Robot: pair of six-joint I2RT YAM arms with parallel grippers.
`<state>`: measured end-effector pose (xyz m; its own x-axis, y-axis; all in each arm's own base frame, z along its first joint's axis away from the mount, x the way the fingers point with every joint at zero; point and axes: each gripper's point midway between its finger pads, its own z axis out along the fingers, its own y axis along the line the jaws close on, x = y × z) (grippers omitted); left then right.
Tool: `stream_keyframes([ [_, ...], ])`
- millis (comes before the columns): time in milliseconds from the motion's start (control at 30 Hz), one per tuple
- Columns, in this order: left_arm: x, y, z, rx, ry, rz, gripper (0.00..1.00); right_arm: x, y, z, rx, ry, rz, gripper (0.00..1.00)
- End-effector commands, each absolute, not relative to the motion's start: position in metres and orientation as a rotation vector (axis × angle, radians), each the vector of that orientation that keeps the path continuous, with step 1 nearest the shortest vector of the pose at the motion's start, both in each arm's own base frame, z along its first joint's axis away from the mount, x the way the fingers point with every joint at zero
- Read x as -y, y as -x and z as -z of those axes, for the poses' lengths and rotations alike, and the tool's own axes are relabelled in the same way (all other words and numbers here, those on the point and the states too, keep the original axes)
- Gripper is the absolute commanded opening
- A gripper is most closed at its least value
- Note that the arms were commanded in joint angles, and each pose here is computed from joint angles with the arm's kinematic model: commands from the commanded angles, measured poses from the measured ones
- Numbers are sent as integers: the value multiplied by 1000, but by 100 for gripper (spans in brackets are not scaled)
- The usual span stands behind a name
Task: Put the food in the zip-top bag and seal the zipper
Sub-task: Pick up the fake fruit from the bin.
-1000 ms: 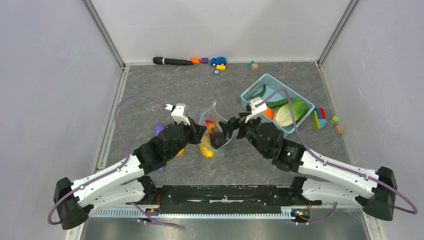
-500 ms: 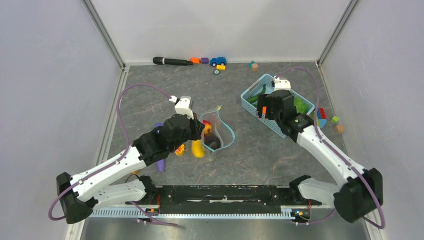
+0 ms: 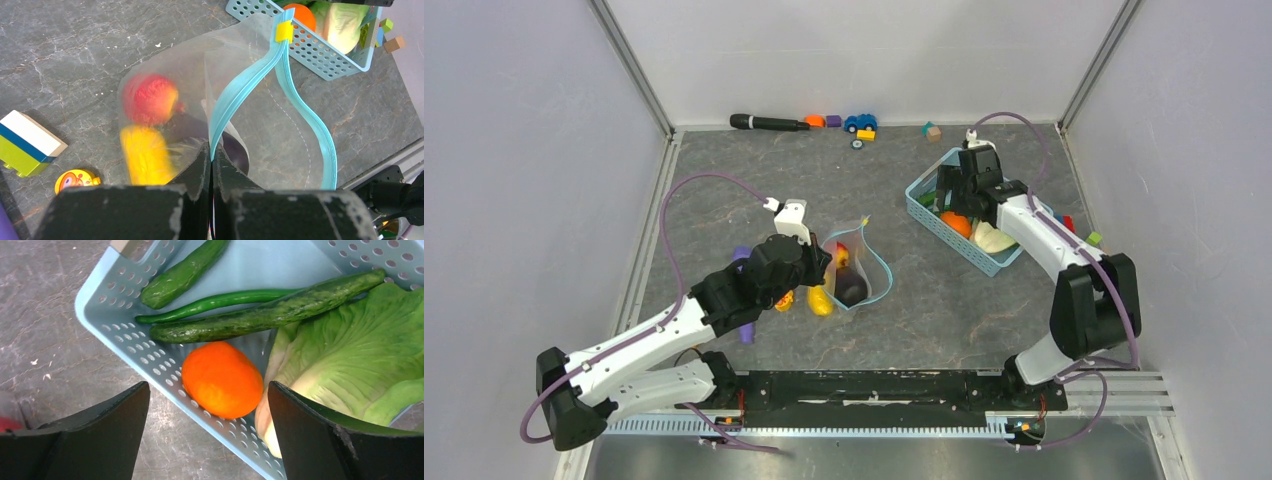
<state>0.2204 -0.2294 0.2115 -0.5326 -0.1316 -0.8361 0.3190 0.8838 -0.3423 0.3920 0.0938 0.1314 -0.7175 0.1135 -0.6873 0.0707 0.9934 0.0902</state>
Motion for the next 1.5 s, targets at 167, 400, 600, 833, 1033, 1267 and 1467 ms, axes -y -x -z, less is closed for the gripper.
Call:
stream_keyframes([
  [167,234,-219,-216,-2019,-183,601,2,-78,-409,-119,-2355,-325,44,91],
  [400,234,-219,-215,-2020,-184,600,2,-78,-404,-100,-2380,-359,44,83],
  [600,234,-219,-213,-2024,-187,596,2,-82,-395,-90,-2429,-299,19,79],
  [833,235,-219,-211,-2029,-191,595,2,-69,-384,-78,-2481,-254,90,78],
  [1033,235,-218,-212,-2028,-192,601,2,-56,-382,-67,-2505,-244,147,75],
  [1267,235,-217,-213,-2026,-193,611,2,-67,-388,-60,-2511,-196,65,75],
  [1467,235,-216,-215,-2021,-189,623,2,-62,-379,-56,-2523,-205,86,75],
])
